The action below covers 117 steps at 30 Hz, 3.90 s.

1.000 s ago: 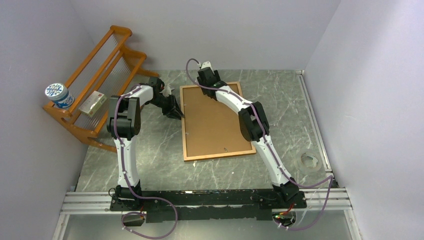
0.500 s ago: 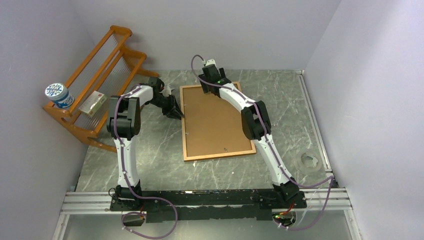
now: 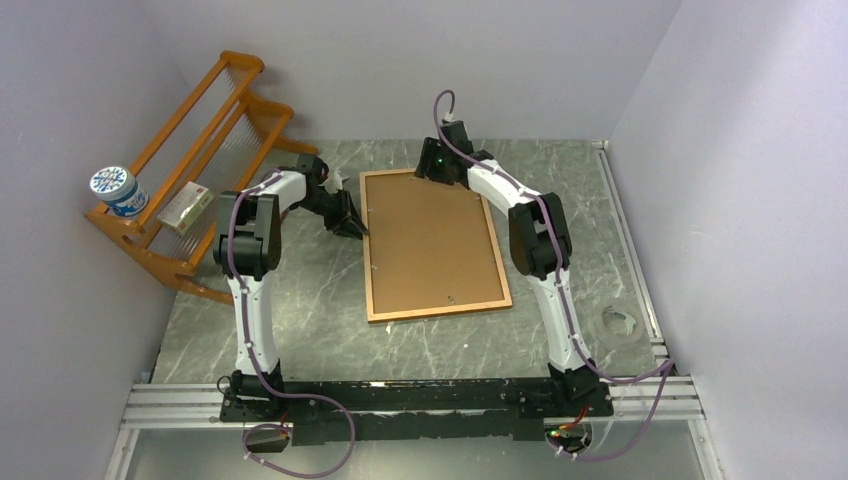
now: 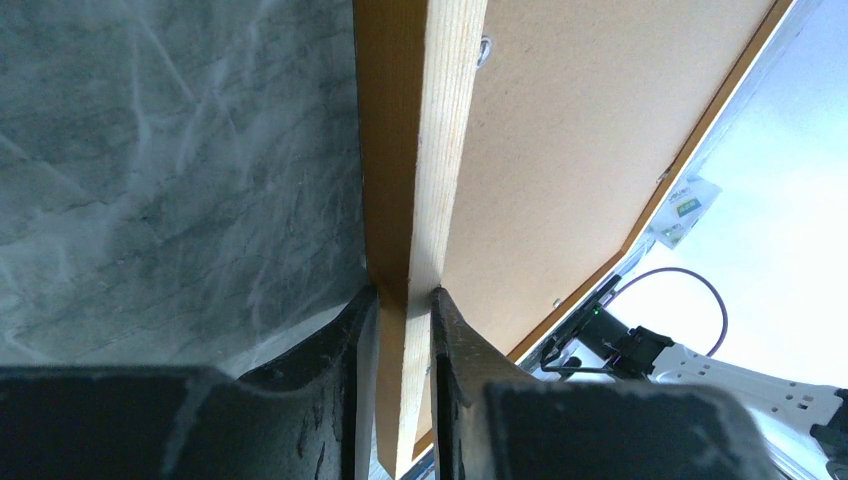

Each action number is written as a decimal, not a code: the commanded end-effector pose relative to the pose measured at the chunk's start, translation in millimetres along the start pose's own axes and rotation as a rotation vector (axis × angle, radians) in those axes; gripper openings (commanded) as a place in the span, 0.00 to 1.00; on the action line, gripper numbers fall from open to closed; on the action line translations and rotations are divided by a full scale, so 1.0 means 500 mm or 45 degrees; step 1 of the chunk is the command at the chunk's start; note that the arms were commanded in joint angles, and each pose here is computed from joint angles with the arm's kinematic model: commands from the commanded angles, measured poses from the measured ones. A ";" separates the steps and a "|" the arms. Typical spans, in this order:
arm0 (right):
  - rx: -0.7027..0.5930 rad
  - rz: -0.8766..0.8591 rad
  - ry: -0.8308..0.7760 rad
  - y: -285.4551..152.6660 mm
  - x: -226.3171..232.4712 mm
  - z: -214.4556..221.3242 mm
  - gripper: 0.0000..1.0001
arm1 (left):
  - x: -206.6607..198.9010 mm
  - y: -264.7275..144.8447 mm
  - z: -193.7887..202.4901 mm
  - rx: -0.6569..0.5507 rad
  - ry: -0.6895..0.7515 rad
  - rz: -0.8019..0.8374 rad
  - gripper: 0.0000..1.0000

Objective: Put the photo into the frame
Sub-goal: Install the photo frame at the center of the board.

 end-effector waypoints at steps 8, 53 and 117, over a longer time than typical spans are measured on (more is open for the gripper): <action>0.025 -0.221 0.325 0.032 0.064 0.043 0.66 | 0.066 0.076 0.052 0.121 -0.017 -0.206 0.23; 0.117 -0.422 0.497 0.122 0.026 0.051 0.68 | 0.064 0.080 0.049 0.129 -0.021 -0.186 0.23; 0.673 0.273 -0.033 -0.417 -0.099 0.399 0.54 | -0.024 0.026 0.164 0.018 -0.035 -0.076 0.20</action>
Point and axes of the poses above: each gripper's point midway between its finger pads, its own y axis out along the fingers, its own x axis along the line the jaws close on, z = x × y, the point moved 8 cm from there along -y, back along the fingers, and after that the axes turned 9 degrees about y, right-handed, at the moved point
